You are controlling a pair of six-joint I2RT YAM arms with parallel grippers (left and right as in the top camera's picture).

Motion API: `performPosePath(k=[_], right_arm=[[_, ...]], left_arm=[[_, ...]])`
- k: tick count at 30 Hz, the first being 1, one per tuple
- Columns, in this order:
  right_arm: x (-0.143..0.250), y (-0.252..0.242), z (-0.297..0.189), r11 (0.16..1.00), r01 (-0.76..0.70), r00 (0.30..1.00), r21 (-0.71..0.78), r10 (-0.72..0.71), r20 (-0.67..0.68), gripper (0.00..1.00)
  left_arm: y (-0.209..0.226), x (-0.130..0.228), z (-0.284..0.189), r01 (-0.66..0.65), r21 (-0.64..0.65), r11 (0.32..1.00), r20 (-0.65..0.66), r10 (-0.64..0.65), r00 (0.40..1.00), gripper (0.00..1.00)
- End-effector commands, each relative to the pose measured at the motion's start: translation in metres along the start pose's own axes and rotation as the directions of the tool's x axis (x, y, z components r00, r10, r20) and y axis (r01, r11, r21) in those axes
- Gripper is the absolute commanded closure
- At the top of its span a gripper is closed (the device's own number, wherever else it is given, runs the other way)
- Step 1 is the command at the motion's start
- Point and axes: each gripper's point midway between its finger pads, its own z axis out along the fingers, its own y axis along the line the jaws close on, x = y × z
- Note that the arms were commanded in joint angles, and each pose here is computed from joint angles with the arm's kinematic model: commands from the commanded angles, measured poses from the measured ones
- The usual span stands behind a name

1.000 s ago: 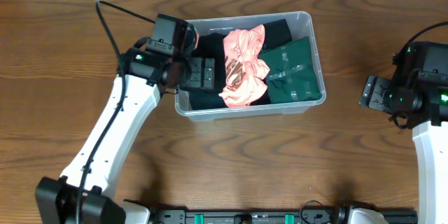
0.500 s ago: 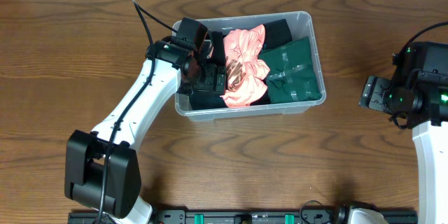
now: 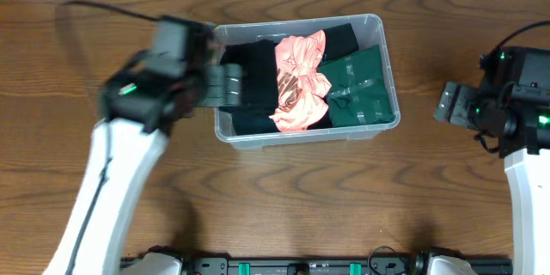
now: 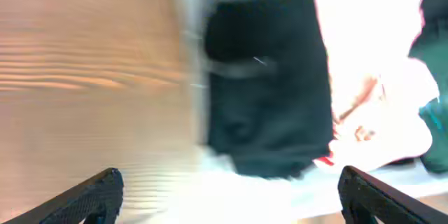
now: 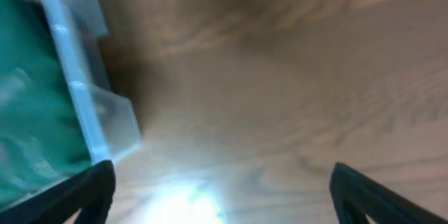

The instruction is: Pack container

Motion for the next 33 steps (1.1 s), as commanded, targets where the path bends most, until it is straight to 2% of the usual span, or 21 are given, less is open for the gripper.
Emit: performPosePath(k=[1, 4, 7, 10, 13, 17, 21, 29, 33], right_arm=[[-0.016, 0.022, -0.001, 0.996, 0.066, 0.996, -0.057, -0.062, 0.064, 0.01], [-0.028, 0.044, 0.006, 0.981, 0.161, 0.983, -0.109, -0.148, 0.113, 0.01], [-0.023, 0.07, 0.019, 0.94, 0.275, 0.961, -0.2, -0.26, 0.099, 0.01], [-0.012, 0.072, 0.026, 0.944, 0.253, 0.967, -0.212, -0.25, 0.041, 0.01], [-0.012, 0.07, 0.016, 0.955, 0.209, 0.978, -0.21, -0.203, 0.049, 0.01], [-0.016, 0.056, -0.017, 0.977, 0.141, 0.984, -0.161, -0.121, 0.129, 0.01], [-0.002, 0.044, -0.052, 0.981, 0.134, 0.966, -0.137, -0.098, 0.239, 0.01], [0.057, 0.015, -0.092, 0.986, 0.126, 0.89, -0.105, -0.066, 0.451, 0.01], [0.075, 0.01, -0.098, 0.985, 0.127, 0.872, -0.114, -0.056, 0.486, 0.01]], left_arm=[[0.044, -0.004, -0.001, 0.059, -0.124, 0.991, 0.009, -0.058, 0.998, 0.02], [0.073, -0.004, 0.001, 0.125, -0.174, 0.977, 0.003, -0.126, 0.992, 0.02], [0.096, -0.001, 0.004, 0.178, -0.214, 0.961, -0.009, -0.184, 0.983, 0.02], [0.111, 0.01, 0.003, 0.212, -0.244, 0.946, -0.045, -0.23, 0.972, 0.02], [0.113, 0.014, -0.007, 0.218, -0.248, 0.944, -0.037, -0.234, 0.971, 0.02], [0.105, 0.02, -0.038, 0.195, -0.221, 0.956, 0.047, -0.189, 0.981, 0.02], [0.094, 0.042, -0.069, 0.154, -0.184, 0.971, 0.169, -0.123, 0.978, 0.02], [0.08, 0.105, -0.099, 0.15, -0.073, 0.986, 0.438, -0.103, 0.893, 0.02], [0.079, 0.131, -0.109, 0.148, -0.065, 0.987, 0.475, -0.1, 0.874, 0.02]])
